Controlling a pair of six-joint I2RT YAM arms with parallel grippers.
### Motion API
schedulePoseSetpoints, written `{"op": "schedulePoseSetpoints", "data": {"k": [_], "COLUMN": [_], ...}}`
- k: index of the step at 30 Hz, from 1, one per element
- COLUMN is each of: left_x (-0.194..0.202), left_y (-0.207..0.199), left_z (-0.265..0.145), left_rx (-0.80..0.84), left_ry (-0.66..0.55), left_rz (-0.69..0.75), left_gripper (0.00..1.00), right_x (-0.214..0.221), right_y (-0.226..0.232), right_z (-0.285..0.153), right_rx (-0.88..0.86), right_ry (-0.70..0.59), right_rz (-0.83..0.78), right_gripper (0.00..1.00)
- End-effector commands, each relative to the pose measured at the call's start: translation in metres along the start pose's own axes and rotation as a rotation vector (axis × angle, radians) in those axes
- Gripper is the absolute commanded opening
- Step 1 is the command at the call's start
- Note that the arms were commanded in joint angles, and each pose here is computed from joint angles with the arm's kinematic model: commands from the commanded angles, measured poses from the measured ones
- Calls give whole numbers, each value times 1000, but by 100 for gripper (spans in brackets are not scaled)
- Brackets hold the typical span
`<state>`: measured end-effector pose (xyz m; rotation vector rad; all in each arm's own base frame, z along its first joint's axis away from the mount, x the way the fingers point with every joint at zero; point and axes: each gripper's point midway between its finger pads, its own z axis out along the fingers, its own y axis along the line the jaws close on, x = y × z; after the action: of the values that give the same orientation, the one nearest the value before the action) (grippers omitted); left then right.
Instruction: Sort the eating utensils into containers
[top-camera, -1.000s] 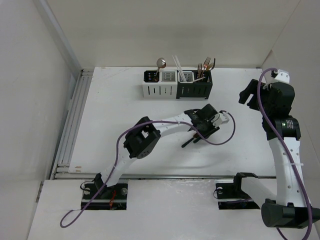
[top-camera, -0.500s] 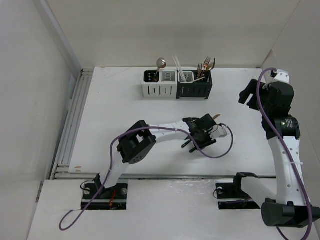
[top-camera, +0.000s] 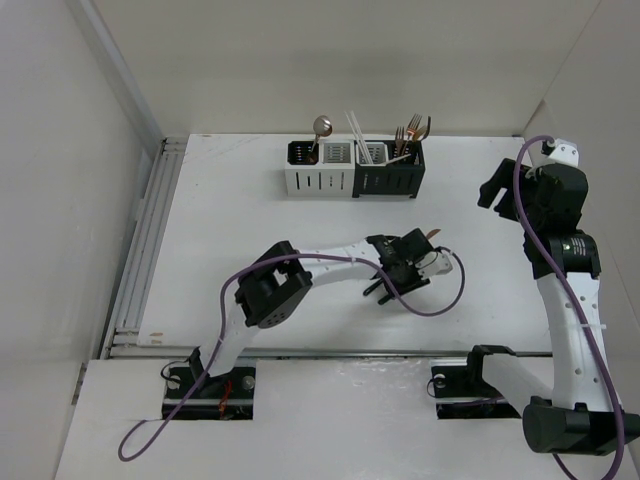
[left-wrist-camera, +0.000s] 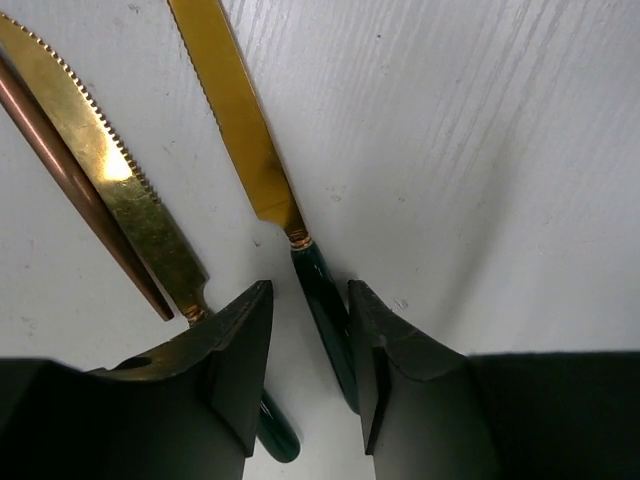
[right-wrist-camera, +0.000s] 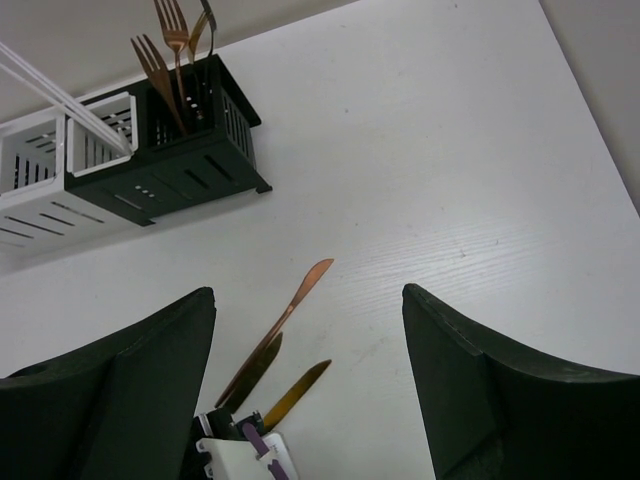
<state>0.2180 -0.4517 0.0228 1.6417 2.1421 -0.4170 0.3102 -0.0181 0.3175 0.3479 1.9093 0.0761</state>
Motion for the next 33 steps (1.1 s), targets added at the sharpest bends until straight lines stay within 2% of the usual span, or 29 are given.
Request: {"op": "schedulePoseSetpoints", "data": {"k": [1, 5, 7, 8, 12, 16, 20, 24, 27, 28, 31, 33], "left_x": [35, 35, 30, 30, 21, -24, -88, -115, -120, -132, -152, -157], "left_y": [-4, -2, -1, -1, 3, 13, 40, 60, 74, 85, 120, 157], "left_z": [14, 27, 31, 31, 24, -17, -93, -148, -176, -202, -247, -283], "left_rx": [21, 22, 19, 19, -7, -66, -129, -214, -248, -284, -390, -487], "left_ry": [144, 152, 135, 134, 106, -56, -283, -413, -494, -577, -723, -808], "left_rz": [-19, -19, -27, -27, -32, -20, -48, -10, -4, -12, -106, -190], "left_gripper": [32, 17, 3, 0, 0, 0, 0, 0, 0, 0, 0, 0], "right_x": [-16, -17, -14, -14, -14, -27, -55, -100, -123, -127, -136, -131], "right_y": [-3, -8, -10, -10, -12, -13, -9, -1, 7, 10, 15, 17], "right_z": [-5, -5, -7, -7, -7, -14, -26, -44, -54, -55, -55, -48], "right_rx": [19, 46, 57, 57, 66, 78, 83, 61, 22, 3, -24, -35], "right_ry": [-49, -56, -50, -50, -52, -91, -157, -299, -389, -401, -439, -436], "right_rz": [-5, -4, -5, -5, -5, -1, 28, 70, 91, 90, 110, 108], "right_gripper": [80, 80, 80, 80, 80, 80, 80, 80, 80, 80, 80, 80]}}
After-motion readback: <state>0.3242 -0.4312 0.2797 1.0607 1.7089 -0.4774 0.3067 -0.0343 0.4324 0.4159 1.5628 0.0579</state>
